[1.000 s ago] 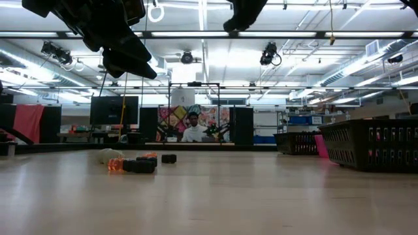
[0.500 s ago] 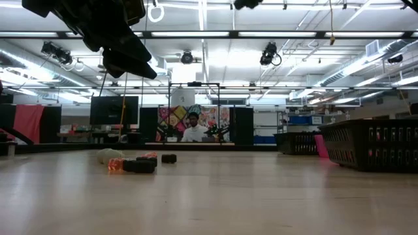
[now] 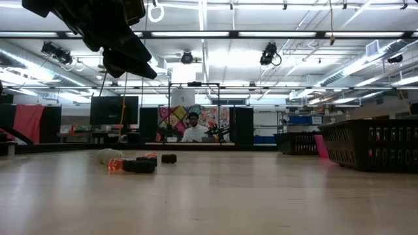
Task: Sort Halloween decoration
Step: Put the black skeleton toy into the bottom black bin
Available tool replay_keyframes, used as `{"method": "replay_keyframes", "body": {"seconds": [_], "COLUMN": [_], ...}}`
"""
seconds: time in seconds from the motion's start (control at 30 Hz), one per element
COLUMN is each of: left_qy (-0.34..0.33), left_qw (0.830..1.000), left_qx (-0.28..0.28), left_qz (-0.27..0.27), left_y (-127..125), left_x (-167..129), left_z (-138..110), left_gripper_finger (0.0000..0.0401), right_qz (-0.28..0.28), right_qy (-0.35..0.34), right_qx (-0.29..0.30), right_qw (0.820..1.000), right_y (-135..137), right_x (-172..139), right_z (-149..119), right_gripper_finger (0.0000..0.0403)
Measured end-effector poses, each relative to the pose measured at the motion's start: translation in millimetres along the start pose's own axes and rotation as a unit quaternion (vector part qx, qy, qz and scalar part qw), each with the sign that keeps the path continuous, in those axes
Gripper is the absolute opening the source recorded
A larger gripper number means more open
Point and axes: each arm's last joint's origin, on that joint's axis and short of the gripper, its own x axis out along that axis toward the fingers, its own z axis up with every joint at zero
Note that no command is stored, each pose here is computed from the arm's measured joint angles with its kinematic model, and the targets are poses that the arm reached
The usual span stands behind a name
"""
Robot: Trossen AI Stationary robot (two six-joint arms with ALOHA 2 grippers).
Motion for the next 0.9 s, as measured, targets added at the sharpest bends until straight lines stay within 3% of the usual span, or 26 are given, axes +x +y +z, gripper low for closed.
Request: {"method": "replay_keyframes", "body": {"seconds": [0.57, 0.9], "left_qy": [0.000, 0.000], "left_qw": [1.000, 1.000], "left_qx": [-0.003, -0.004], "left_qz": [0.000, 0.000], "left_y": [-0.1, -0.1], "left_x": [0.0, 0.0], "left_z": [0.0, 0.0], "left_gripper_finger": [0.0192, 0.0192], "right_qz": [0.017, 0.036], "right_qy": [-0.079, -0.053], "right_qx": [0.027, 0.024], "right_qw": [0.996, 0.998], "right_y": [-14.7, -11.4], "right_x": [-66.8, -57.2], "right_z": [-28.7, -31.9], "right_gripper_finger": [0.0030, 0.0030]}}
